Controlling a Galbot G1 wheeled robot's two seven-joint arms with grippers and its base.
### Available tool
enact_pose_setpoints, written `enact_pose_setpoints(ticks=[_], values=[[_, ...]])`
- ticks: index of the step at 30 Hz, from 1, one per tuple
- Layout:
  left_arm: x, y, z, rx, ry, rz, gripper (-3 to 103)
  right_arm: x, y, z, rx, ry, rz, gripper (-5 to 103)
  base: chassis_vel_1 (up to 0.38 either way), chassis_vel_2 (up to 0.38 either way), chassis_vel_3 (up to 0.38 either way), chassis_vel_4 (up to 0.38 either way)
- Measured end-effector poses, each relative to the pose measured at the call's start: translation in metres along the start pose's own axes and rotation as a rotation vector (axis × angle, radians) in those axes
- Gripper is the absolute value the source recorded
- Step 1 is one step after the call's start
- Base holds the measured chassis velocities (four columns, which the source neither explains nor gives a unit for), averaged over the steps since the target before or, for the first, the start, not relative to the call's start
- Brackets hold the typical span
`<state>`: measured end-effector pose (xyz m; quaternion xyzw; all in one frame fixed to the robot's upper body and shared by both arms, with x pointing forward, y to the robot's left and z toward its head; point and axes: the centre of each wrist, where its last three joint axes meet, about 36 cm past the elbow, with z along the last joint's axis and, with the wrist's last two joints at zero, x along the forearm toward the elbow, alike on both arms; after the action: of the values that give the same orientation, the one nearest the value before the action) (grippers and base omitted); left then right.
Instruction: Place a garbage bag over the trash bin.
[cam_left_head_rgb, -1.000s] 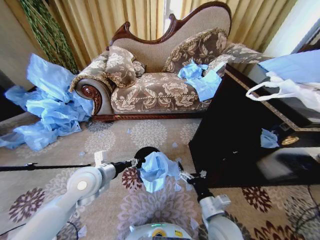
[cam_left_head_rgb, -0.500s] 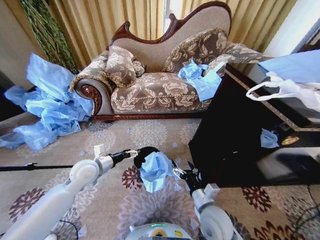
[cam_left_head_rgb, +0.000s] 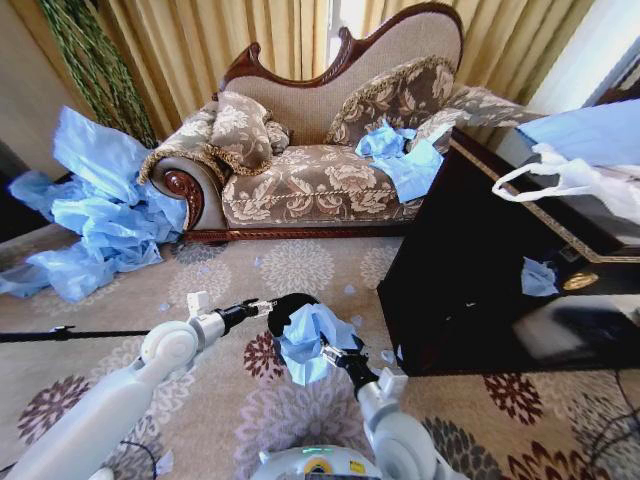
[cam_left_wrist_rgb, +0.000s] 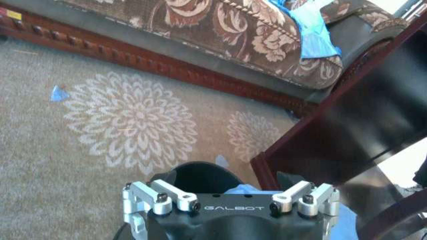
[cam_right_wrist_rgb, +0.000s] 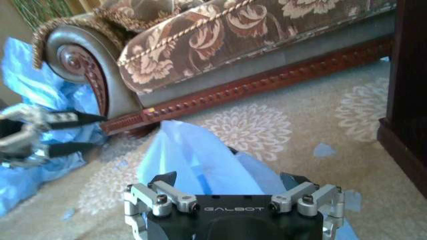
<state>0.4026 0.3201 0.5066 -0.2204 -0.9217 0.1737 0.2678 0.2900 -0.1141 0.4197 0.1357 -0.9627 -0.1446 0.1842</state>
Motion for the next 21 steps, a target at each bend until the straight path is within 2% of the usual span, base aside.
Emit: enact_pose_setpoints(ticks=[6,19,20,21], values=[[0.001,-0.002,0.000,0.002,-0.006,0.002,100,-0.017,-0.004,0.005,0.012,0.008,0.023,100,0.000,0.000,0.000,0.000],[-0.005,0.001,0.000,0.015,-0.026,0.000,100,-0.050,-0.009,0.013,-0.004,0.052,0.097,100,0.000,0.000,0.000,0.000],[-0.005,0.001,0.000,0.016,-0.028,0.001,100,-0.052,-0.011,0.014,-0.009,0.060,0.109,102,0.000,0.000,0.000,0.000],[-0.006,0.002,0.000,0.017,-0.029,0.000,100,-0.054,-0.011,0.014,-0.016,0.067,0.116,100,0.000,0.000,0.000,0.000]])
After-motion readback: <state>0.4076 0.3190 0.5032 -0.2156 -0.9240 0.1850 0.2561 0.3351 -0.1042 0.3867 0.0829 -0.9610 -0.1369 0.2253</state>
